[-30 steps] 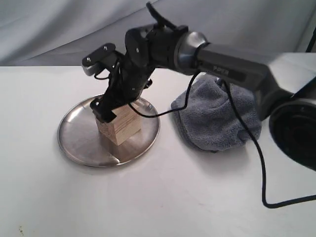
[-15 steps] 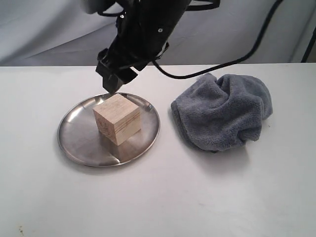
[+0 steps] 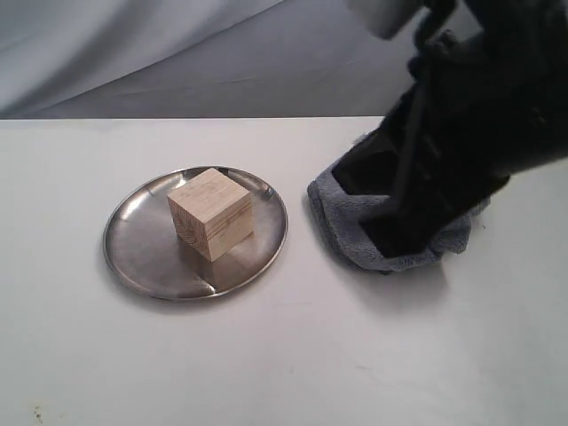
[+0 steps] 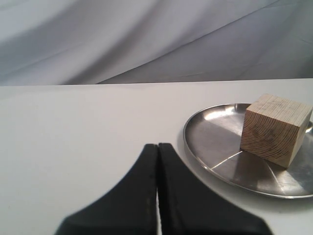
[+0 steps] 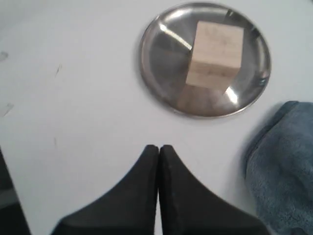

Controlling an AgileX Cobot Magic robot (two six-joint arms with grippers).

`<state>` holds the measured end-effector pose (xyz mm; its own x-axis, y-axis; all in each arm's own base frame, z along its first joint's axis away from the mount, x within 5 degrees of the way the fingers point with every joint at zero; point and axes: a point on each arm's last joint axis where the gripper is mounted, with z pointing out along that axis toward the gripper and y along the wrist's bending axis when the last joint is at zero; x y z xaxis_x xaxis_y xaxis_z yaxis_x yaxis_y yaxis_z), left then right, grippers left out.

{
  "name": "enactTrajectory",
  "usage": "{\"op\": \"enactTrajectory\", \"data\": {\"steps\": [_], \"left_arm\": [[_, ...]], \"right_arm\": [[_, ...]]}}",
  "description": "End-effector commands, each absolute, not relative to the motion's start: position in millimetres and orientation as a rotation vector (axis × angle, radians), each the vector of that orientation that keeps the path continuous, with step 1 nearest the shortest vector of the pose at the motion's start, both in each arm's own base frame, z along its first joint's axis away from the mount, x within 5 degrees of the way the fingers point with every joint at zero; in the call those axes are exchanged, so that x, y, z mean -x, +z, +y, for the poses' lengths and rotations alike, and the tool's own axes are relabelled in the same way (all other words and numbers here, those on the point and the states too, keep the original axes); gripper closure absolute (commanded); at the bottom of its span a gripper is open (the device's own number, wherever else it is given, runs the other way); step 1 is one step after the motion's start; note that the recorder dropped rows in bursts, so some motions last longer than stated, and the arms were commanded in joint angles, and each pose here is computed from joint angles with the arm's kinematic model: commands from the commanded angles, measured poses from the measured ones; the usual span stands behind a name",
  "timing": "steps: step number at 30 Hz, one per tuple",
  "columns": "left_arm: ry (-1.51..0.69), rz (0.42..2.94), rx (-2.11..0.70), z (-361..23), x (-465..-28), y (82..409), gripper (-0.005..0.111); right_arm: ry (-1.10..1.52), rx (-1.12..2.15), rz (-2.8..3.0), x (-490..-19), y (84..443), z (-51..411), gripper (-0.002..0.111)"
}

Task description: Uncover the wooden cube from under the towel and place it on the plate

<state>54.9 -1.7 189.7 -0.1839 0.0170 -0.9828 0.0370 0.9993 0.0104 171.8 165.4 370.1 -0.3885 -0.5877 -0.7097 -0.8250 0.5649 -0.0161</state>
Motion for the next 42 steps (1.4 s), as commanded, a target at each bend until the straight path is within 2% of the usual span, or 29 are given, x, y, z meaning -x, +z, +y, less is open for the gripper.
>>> {"op": "enactTrajectory", "data": {"steps": [1,17,32,42], "left_arm": [[-0.022,1.749,-0.031,-2,-55,189,0.107],[-0.022,1.749,-0.031,-2,-55,189,0.107],[-0.022,1.749,-0.031,-2,-55,189,0.107],[-0.022,1.749,-0.031,-2,-55,189,0.107]], "right_arm": [[0.466,0.976,1.959,-148,356,141,0.108],[0.476,0.678,1.676,-92,274,79,0.108],[0.428,0.723,1.641,-85,267,73,0.108],[0.381,0.664,1.682,-69,233,52,0.108]]}}
